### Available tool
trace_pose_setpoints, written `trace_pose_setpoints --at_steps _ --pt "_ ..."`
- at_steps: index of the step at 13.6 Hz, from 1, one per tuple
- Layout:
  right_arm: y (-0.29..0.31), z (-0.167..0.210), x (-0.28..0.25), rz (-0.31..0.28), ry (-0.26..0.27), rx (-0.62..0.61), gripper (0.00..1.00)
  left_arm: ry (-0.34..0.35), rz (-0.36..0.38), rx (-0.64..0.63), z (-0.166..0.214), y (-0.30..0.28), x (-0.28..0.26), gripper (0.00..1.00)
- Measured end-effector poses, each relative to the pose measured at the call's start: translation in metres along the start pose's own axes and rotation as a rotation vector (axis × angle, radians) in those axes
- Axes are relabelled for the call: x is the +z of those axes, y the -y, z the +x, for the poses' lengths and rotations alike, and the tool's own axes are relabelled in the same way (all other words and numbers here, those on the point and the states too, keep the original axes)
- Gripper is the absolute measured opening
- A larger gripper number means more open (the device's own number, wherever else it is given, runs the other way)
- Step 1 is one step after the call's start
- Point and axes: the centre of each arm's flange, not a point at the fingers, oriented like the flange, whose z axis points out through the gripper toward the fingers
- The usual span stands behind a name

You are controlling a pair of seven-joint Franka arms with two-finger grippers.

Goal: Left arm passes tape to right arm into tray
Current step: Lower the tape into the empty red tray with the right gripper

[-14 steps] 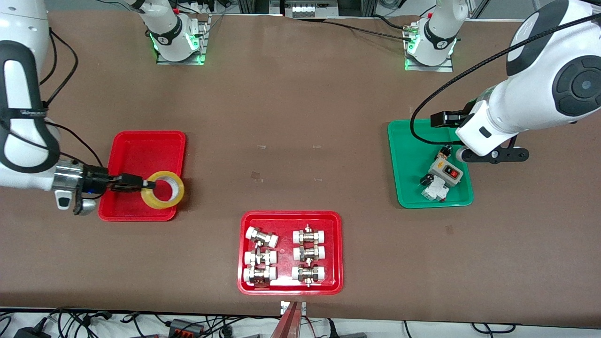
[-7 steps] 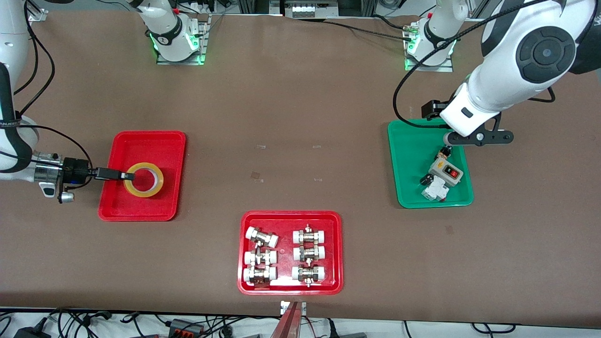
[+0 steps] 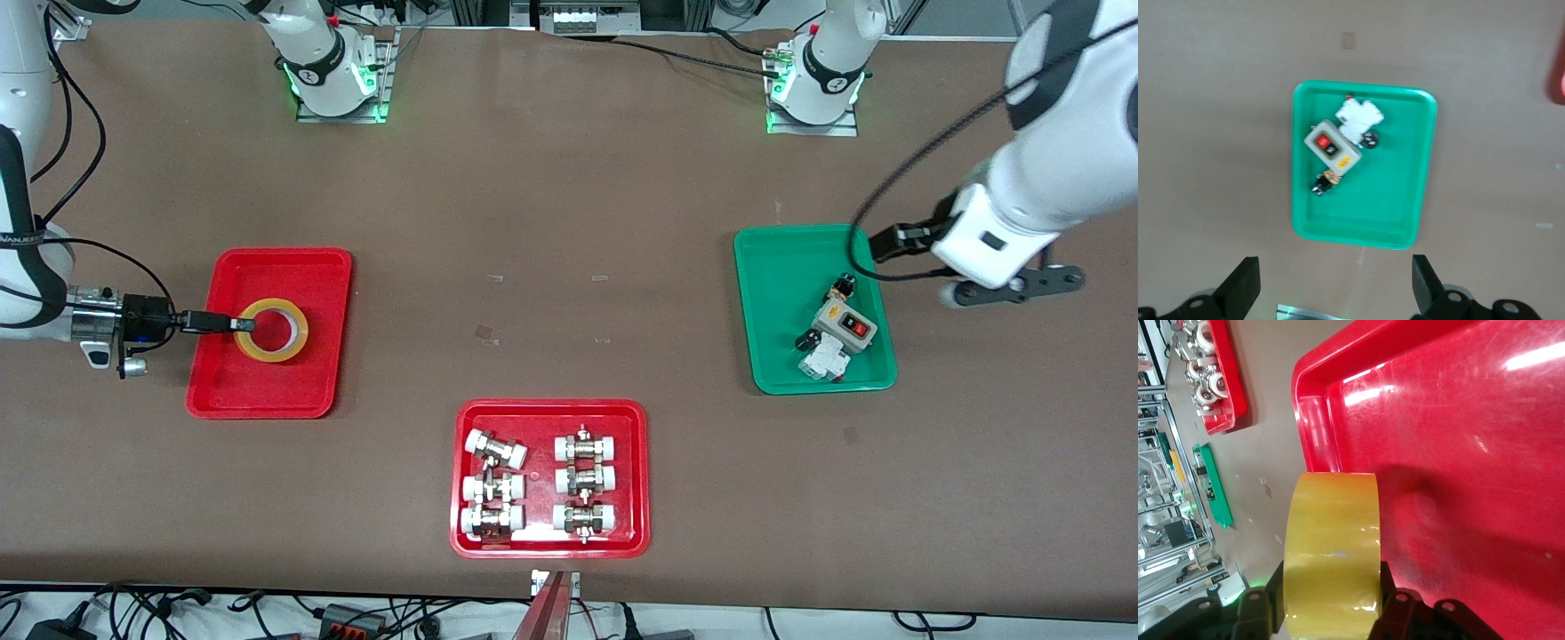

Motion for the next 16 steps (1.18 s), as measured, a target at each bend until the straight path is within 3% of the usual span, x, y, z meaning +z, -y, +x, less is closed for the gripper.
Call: trace_pose_setpoints --at_steps 3,5,8,13,16 --pt "-0.005 0.000 0.003 0.003 0.005 -0.013 0.54 0.016 0.006 0.014 -0.003 -0.005 -0.002 1.00" --pt "-0.007 -0.001 0.004 -0.003 0.010 -0.015 0.69 -0.012 -0.002 0.031 -0.002 -0.013 -0.006 1.00" --pt "-0.008 -0.001 0.003 -0.055 0.039 -0.036 0.99 -0.101 -0.027 0.075 -0.001 -0.017 -0.017 1.00" --pt "-0.001 0.003 0.014 -0.145 0.086 -0.077 1.00 -0.157 -0.026 0.108 -0.030 -0.012 -0.032 1.00" --pt "0.004 0.008 0.022 -0.224 0.116 -0.114 1.00 -0.144 -0.023 0.115 -0.037 -0.009 -0.037 1.00"
